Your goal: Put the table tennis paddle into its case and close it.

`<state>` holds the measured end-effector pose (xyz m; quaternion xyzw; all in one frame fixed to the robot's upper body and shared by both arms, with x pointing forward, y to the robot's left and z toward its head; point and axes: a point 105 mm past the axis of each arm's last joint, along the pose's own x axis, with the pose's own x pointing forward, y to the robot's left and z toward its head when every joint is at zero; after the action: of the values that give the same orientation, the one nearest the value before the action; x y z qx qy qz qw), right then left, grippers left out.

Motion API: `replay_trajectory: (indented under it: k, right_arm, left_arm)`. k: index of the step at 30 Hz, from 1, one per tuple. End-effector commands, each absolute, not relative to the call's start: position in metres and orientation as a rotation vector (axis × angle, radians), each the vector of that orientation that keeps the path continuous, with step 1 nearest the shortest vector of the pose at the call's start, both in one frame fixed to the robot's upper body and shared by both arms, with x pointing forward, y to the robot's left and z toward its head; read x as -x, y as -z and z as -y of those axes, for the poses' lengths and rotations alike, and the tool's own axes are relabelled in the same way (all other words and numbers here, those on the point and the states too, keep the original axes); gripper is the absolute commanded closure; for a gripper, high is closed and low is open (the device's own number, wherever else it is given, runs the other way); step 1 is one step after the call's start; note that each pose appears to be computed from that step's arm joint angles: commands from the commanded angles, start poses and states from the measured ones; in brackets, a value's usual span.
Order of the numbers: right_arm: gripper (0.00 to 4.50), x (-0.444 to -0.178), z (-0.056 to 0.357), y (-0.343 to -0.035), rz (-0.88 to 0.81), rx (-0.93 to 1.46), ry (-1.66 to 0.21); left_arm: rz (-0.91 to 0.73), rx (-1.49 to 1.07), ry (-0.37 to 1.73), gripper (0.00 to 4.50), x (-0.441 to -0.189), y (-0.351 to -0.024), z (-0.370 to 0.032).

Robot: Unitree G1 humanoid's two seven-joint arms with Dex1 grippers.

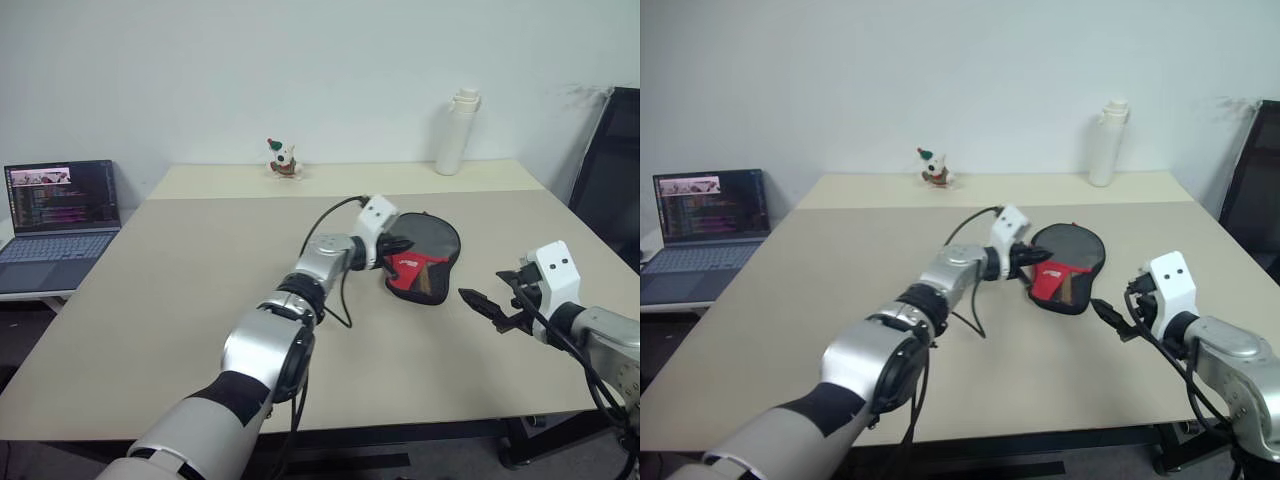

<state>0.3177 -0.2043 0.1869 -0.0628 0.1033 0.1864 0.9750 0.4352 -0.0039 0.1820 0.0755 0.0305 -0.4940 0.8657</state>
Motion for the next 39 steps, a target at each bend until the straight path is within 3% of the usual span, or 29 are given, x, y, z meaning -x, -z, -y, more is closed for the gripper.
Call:
replay_trajectory:
  k: [1, 8, 13, 19, 29, 32, 39]
  right_arm:
    - [0.0, -0.342, 0.204, -0.194, -0.171, 0.07, -0.346]
    - [0.0, -0.403, 0.213, -0.179, -0.211, -0.032, -0.258]
    - [0.0, -0.429, 0.229, -0.159, -0.266, -0.045, -0.183]
    - [0.0, -0.446, 0.226, -0.136, -0.328, -0.013, -0.181]
    - [0.0, -0.454, 0.193, -0.113, -0.42, 0.013, -0.268]
    - [0.59, -0.454, 0.181, -0.108, -0.454, -0.006, -0.297]
    - [2.89, -0.45, 0.171, -0.097, -0.517, -0.123, -0.306]
  left_arm:
    - [0.016, -0.138, 1.046, 4.48, -0.437, -0.197, -0.021]
    - [0.014, -0.128, 1.027, 4.48, -0.431, -0.193, -0.09]
    - [0.053, -0.106, 1.029, 4.48, -0.417, -0.204, -0.105]
    - [0.062, -0.096, 1.045, 4.48, -0.398, -0.207, -0.107]
    - [0.052, -0.096, 1.029, 4.48, -0.393, -0.206, -0.107]
    - [0.047, -0.098, 1.027, 4.5, -0.392, -0.203, -0.107]
    - [0.024, -0.116, 1.012, 4.5, -0.388, -0.195, -0.116]
